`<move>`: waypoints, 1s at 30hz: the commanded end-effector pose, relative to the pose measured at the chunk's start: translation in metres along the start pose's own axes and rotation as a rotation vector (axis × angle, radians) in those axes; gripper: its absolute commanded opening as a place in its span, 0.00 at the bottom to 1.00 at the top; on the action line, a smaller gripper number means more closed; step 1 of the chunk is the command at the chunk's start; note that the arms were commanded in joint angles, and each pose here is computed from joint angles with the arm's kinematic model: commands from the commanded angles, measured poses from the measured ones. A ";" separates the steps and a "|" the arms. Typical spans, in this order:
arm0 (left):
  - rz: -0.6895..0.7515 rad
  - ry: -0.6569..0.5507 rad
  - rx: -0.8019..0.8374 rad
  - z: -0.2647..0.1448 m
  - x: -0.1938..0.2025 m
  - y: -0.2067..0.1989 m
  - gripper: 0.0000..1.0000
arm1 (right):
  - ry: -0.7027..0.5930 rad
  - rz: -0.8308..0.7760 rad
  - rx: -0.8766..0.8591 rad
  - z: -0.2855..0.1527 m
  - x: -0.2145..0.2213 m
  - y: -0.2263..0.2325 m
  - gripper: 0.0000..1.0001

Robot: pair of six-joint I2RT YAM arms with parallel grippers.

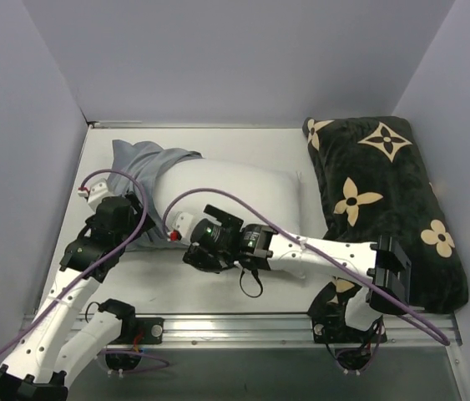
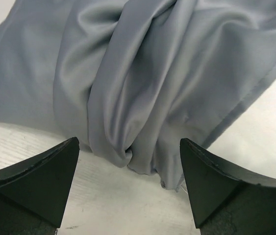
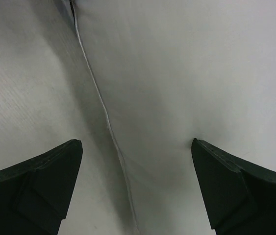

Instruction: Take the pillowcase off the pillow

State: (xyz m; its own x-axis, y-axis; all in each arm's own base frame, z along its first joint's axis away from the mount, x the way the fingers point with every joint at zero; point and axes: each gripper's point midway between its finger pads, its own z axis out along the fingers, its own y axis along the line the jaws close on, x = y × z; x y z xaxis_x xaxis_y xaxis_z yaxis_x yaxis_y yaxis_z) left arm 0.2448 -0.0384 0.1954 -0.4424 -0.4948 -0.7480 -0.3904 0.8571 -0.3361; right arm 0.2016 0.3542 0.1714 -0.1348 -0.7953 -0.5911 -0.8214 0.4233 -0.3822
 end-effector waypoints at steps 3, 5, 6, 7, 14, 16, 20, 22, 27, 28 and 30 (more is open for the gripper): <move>-0.085 0.019 0.029 0.006 0.011 -0.007 0.92 | -0.102 -0.161 0.262 0.010 -0.010 -0.010 1.00; -0.083 0.026 0.036 0.010 0.014 -0.009 0.92 | -0.105 -0.180 0.326 0.028 -0.006 -0.010 1.00; -0.084 0.026 0.038 0.010 0.014 -0.010 0.92 | -0.075 -0.234 0.349 0.037 0.005 -0.010 1.00; -0.080 0.031 0.042 0.011 0.015 -0.011 0.92 | -0.091 -0.222 0.407 0.041 0.002 -0.016 1.00; -0.065 0.028 0.058 0.012 0.015 -0.013 0.93 | -0.044 -0.340 0.656 0.092 0.018 -0.024 1.00; -0.064 0.022 0.059 0.012 0.012 -0.014 0.93 | -0.086 -0.298 0.736 0.095 0.007 -0.033 0.98; -0.060 0.010 0.078 0.008 0.006 -0.018 0.93 | -0.043 -0.320 0.895 0.099 0.001 -0.058 0.36; -0.051 -0.002 0.092 0.005 -0.001 -0.022 0.93 | -0.046 -0.279 0.915 0.094 -0.003 -0.071 0.00; -0.027 -0.031 0.151 -0.008 -0.021 -0.038 0.93 | -0.162 0.052 0.652 0.069 -0.027 -0.087 0.00; -0.008 -0.029 0.150 -0.008 -0.023 -0.040 0.93 | -0.087 0.048 0.614 0.065 -0.012 -0.095 0.00; -0.004 -0.047 0.174 -0.014 -0.035 -0.049 0.93 | -0.158 0.164 0.575 0.037 -0.038 -0.112 0.00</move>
State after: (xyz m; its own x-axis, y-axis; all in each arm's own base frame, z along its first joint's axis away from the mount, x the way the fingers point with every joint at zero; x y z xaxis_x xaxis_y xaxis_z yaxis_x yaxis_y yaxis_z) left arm 0.2557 -0.0562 0.2034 -0.4546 -0.5117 -0.7290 -0.3324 0.8568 -0.3942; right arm 0.3175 0.3617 0.1336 -0.0084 -0.8559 -0.5170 -0.3310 0.4903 -0.8063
